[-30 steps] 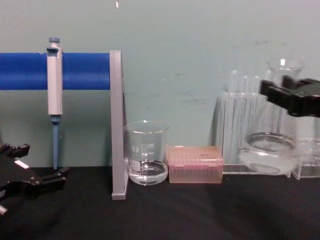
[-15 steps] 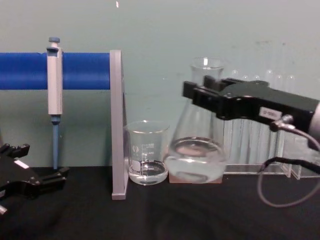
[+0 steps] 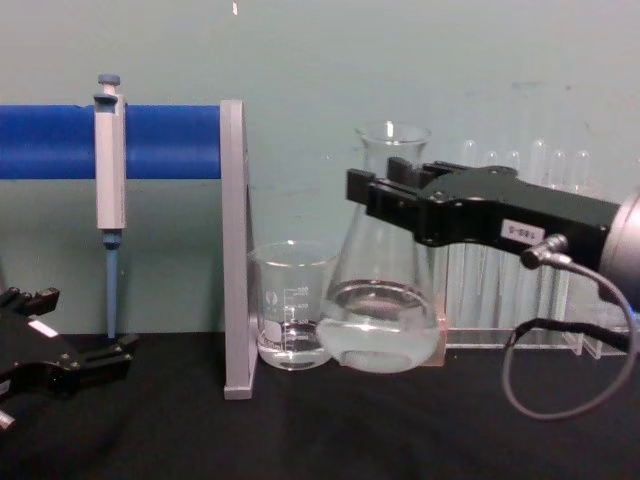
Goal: Grasp the erlenmeyer flask with one hand, shake it three times, then place it back.
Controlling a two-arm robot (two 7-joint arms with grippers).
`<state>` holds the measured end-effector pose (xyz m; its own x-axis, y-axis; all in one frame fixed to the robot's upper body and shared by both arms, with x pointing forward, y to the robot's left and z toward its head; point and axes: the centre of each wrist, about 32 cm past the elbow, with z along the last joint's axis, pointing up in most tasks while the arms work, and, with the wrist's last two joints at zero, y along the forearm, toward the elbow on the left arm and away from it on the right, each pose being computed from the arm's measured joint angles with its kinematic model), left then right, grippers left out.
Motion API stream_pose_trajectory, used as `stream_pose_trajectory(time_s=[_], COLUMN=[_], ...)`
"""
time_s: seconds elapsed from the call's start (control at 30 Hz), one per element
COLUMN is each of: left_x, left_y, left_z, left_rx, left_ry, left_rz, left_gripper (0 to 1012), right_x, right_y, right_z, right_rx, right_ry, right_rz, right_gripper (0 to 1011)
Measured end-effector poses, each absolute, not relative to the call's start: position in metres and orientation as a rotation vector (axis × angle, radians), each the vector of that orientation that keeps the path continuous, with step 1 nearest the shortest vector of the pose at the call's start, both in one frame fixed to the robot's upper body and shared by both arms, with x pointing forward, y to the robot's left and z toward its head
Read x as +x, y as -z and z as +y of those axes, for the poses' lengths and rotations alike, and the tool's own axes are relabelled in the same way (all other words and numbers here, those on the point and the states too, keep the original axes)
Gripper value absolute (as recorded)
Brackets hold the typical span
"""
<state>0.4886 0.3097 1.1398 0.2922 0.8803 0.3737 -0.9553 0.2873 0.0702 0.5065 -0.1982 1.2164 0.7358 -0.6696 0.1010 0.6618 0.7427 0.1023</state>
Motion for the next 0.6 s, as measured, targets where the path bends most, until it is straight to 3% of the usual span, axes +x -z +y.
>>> stream_pose_trajectory(time_s=[0.6], left_x=[0.489], left_y=[-1.14], left_z=[0.31], left_rx=[0.305], left_ry=[-1.248], left_rz=[-0.285], left_gripper=[1001], right_x=[0.486], right_y=[-1.215], right_z=[-0.256], right_rx=[0.047], right_ry=[1.081], right_rz=[-0.157], right_gripper=[450])
